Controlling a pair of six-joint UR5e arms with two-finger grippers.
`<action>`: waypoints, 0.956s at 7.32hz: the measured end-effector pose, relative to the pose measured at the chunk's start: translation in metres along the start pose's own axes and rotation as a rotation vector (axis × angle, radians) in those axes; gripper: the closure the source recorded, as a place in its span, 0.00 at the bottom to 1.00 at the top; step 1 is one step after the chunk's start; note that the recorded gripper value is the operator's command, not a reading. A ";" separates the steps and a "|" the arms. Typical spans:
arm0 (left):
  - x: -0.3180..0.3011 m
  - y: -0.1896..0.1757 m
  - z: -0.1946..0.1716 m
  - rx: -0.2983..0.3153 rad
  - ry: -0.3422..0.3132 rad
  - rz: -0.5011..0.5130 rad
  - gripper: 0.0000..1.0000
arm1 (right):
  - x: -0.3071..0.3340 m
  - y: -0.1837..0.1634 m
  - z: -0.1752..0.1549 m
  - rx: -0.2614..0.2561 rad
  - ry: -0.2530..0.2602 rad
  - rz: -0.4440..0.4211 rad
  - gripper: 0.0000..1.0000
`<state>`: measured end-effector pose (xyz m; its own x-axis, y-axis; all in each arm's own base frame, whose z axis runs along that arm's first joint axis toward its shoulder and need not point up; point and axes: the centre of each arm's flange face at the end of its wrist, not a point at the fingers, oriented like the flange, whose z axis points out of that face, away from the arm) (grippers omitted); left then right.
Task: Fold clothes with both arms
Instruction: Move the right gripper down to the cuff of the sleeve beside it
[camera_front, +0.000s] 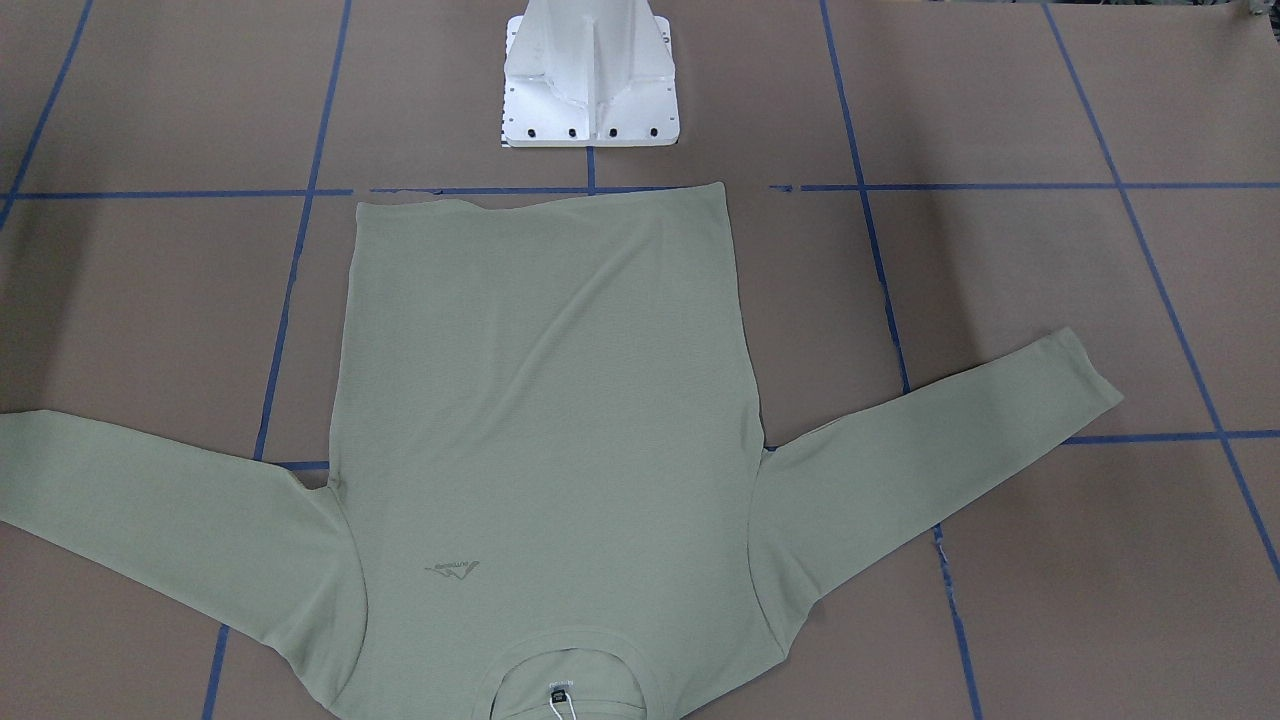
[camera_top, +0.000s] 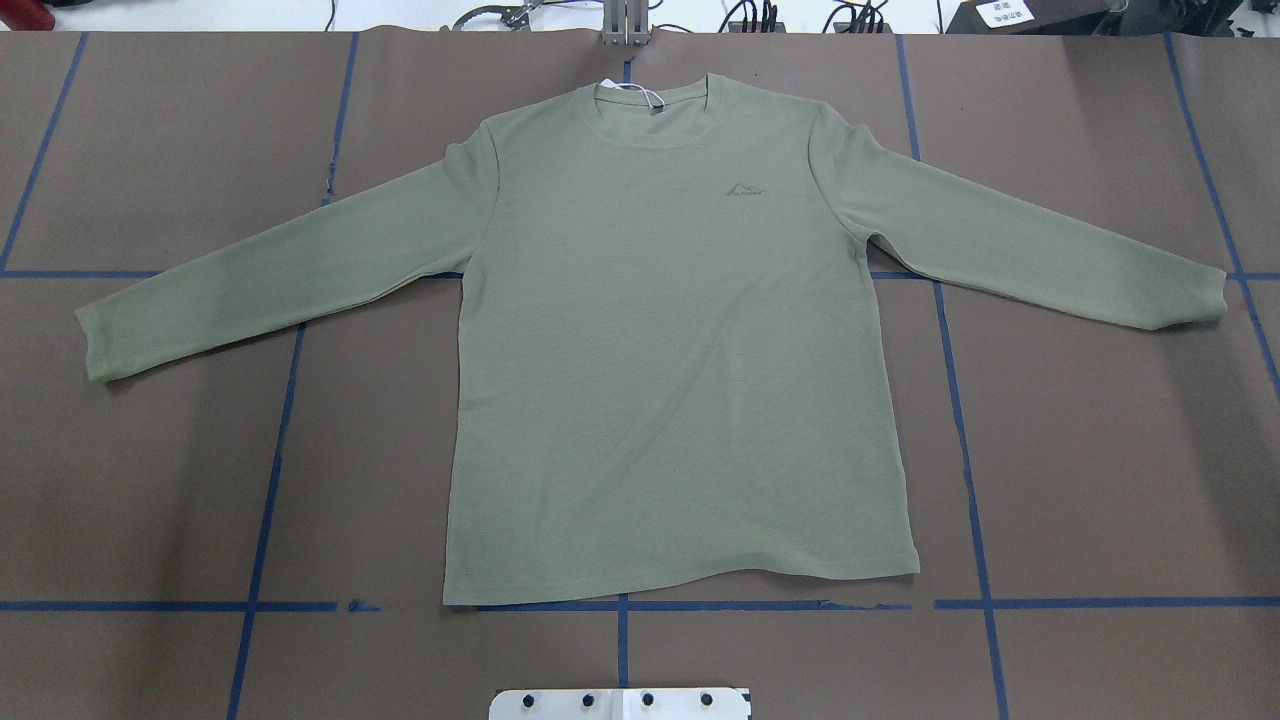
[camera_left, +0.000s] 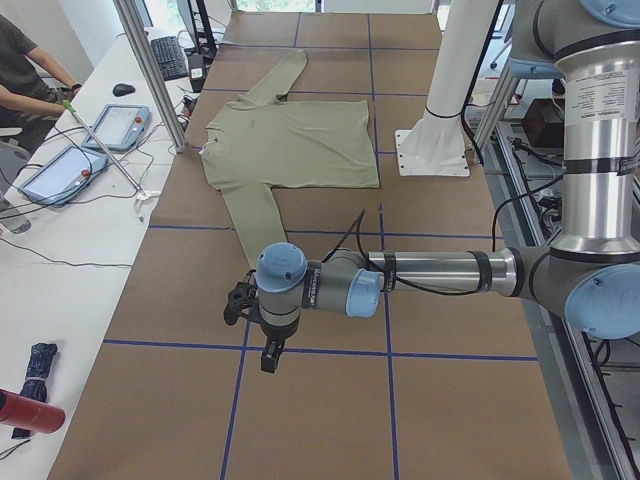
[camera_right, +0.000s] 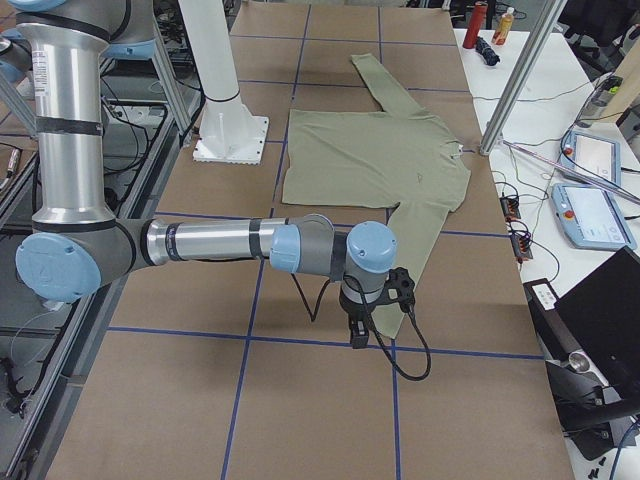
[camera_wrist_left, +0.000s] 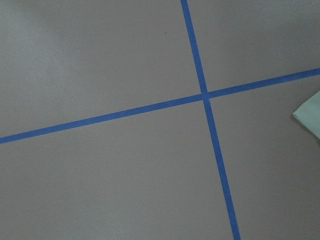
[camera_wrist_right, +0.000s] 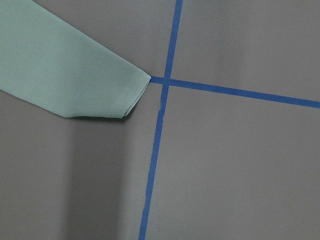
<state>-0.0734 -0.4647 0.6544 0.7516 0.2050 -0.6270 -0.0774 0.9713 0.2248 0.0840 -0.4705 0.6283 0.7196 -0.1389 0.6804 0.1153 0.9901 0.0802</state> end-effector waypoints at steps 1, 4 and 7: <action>0.001 0.000 -0.001 0.001 0.000 0.003 0.00 | 0.001 0.000 0.001 -0.002 0.003 0.000 0.00; 0.005 -0.004 -0.005 0.031 0.001 0.035 0.00 | -0.002 -0.004 -0.003 0.005 0.008 -0.007 0.00; 0.014 -0.015 -0.016 0.127 -0.003 0.118 0.00 | -0.010 -0.008 0.001 0.006 -0.043 -0.009 0.00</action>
<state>-0.0725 -0.4743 0.6305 0.7440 0.3165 -0.5885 -0.0822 0.9174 0.3895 0.0747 -0.4770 0.6216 0.6882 -0.1465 0.7106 0.1172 0.9890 0.0904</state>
